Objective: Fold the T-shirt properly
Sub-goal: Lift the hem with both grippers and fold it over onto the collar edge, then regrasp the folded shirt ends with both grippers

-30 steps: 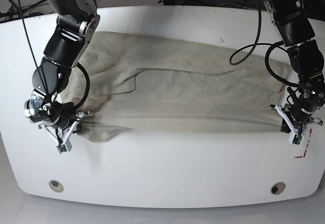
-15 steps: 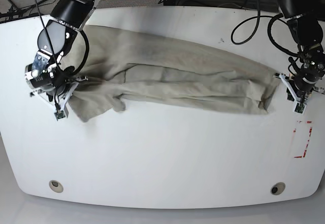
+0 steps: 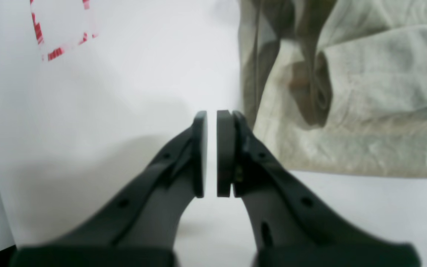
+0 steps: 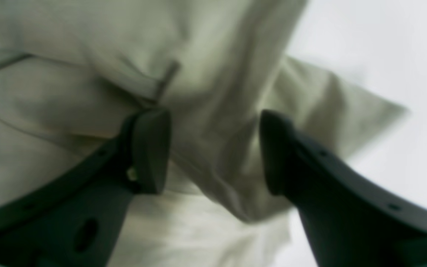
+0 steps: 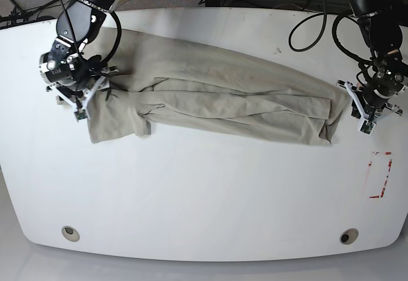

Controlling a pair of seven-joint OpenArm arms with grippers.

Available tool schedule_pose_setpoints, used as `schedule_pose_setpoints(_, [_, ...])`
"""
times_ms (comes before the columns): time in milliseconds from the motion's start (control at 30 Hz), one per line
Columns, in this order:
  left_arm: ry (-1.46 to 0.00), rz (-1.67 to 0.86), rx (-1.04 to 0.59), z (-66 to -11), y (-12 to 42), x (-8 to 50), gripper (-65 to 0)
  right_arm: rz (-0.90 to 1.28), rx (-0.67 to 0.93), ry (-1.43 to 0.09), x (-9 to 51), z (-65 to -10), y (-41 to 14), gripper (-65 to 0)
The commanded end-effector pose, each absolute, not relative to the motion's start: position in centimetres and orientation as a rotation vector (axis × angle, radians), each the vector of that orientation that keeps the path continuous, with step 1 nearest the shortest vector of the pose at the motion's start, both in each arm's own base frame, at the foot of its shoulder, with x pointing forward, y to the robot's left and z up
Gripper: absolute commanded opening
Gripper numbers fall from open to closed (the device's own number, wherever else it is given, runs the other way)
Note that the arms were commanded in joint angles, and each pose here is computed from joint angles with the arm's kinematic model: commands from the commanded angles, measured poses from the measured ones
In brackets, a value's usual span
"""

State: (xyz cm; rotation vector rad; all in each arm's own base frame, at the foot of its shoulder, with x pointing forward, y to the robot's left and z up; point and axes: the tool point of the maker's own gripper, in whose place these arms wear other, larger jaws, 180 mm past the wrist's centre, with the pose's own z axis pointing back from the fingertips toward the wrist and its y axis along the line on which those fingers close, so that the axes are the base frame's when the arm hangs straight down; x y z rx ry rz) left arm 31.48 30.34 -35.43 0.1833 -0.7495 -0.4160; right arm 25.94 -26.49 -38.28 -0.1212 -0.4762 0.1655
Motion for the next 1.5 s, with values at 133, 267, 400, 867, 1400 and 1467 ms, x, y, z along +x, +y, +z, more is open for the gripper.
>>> schedule_pose_setpoints(133, [-0.933,-0.436,0.215,-29.9,28.4,34.6,-42.4,0.099,-0.217,-0.578,28.0,-34.3,-30.7,-23.6])
schedule_pose_setpoints(267, [-0.991,-0.411,0.177,-29.1,26.2,35.7,-32.5,0.097,-0.221,-0.606,29.4,-33.4,-31.1,-23.8])
schedule_pose_setpoints(400, [-1.044,-0.347,0.133,-28.7,23.5,37.5,-28.1,0.089,-0.158,-0.602,31.6,-34.2,-30.5,-23.9])
schedule_pose_setpoints(867, [-0.842,-0.304,0.089,-36.2,23.8,35.8,-28.1,0.024,0.115,-0.621,38.9,-37.7,-28.7,-24.1])
schedule_pose_setpoints(1400, [-0.773,-0.220,0.168,-37.4,29.4,32.3,-28.1,-0.019,0.304,-0.617,38.5,-40.7,-26.1,-24.1])
schedule_pose_setpoints(1467, [-0.772,-0.219,0.170,-37.4,29.5,32.2,-28.1,0.003,0.309,-0.605,38.4,-41.0,-25.3,-24.3])
